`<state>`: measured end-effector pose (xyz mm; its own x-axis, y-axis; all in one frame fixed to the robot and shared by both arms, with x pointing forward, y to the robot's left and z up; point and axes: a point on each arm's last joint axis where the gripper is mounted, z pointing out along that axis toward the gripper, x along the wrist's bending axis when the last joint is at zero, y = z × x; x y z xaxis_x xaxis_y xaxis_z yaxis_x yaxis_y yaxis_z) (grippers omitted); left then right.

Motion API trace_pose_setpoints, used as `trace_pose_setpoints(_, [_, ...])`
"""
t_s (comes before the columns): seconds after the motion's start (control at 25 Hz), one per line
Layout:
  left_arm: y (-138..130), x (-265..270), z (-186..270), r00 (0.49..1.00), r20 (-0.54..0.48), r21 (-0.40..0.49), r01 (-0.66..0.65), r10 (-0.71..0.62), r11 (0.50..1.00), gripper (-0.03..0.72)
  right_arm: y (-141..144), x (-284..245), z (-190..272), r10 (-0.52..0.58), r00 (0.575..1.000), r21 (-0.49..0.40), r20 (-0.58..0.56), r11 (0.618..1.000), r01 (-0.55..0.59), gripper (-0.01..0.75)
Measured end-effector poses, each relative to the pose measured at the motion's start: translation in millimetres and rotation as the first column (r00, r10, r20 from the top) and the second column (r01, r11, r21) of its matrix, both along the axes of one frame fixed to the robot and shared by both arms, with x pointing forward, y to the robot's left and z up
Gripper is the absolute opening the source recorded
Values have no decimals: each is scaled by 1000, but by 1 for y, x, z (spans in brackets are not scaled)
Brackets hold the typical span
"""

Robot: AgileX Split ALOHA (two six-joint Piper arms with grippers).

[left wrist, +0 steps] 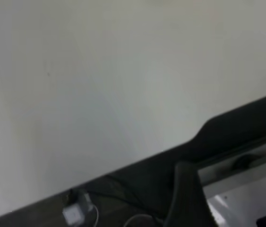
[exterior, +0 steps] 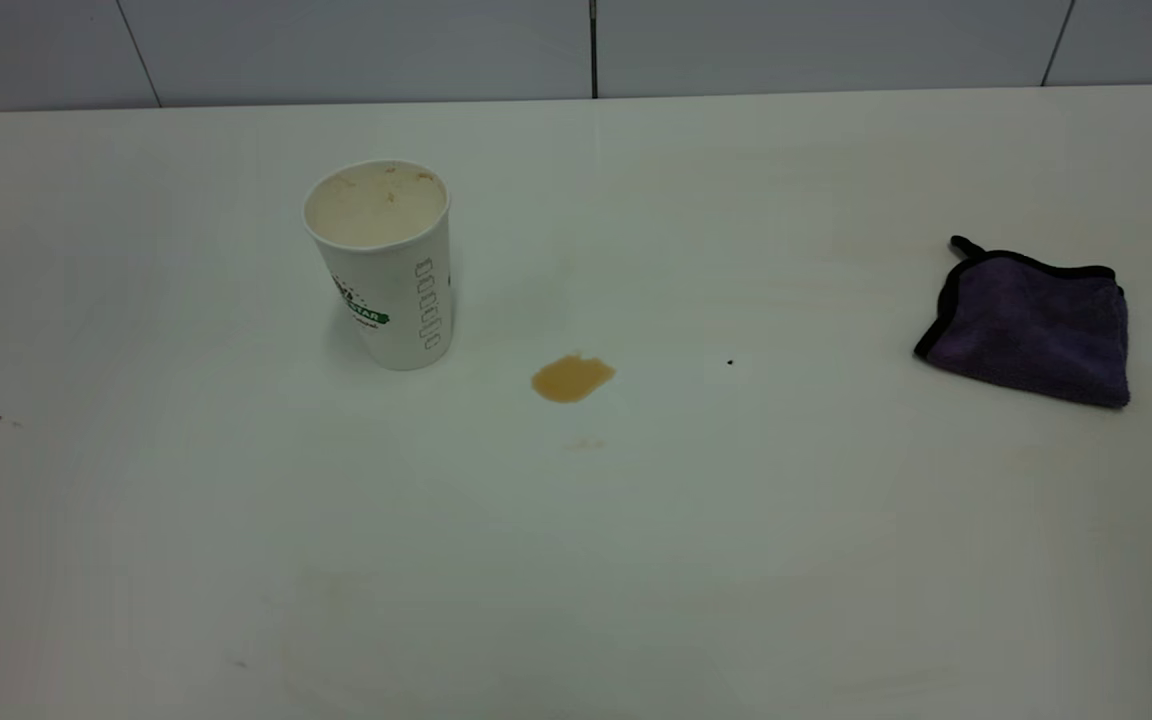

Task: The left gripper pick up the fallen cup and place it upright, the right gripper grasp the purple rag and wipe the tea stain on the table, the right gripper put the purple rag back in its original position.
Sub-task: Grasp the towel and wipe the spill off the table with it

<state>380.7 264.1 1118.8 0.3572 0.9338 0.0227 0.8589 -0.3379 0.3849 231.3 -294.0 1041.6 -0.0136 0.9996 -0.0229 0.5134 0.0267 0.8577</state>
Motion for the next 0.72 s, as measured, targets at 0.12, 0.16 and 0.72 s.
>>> trace_pose_setpoints(0.12, [8, -33, -31, 999, -41, 1, -29, 29, 1000, 543, 0, 0, 0, 0, 1000, 0, 0, 1000, 0, 238])
trace_pose_setpoints(0.16, [11, -42, -42, 997, -58, 0, -46, 45, 999, 543, 0, 0, 0, 0, 1000, 0, 0, 1000, 0, 238])
trace_pose_setpoints(0.72, [42, -133, -79, 884, 290, -101, -353, 367, 930, 543, 0, 0, 0, 0, 1000, 0, 0, 1000, 0, 238])
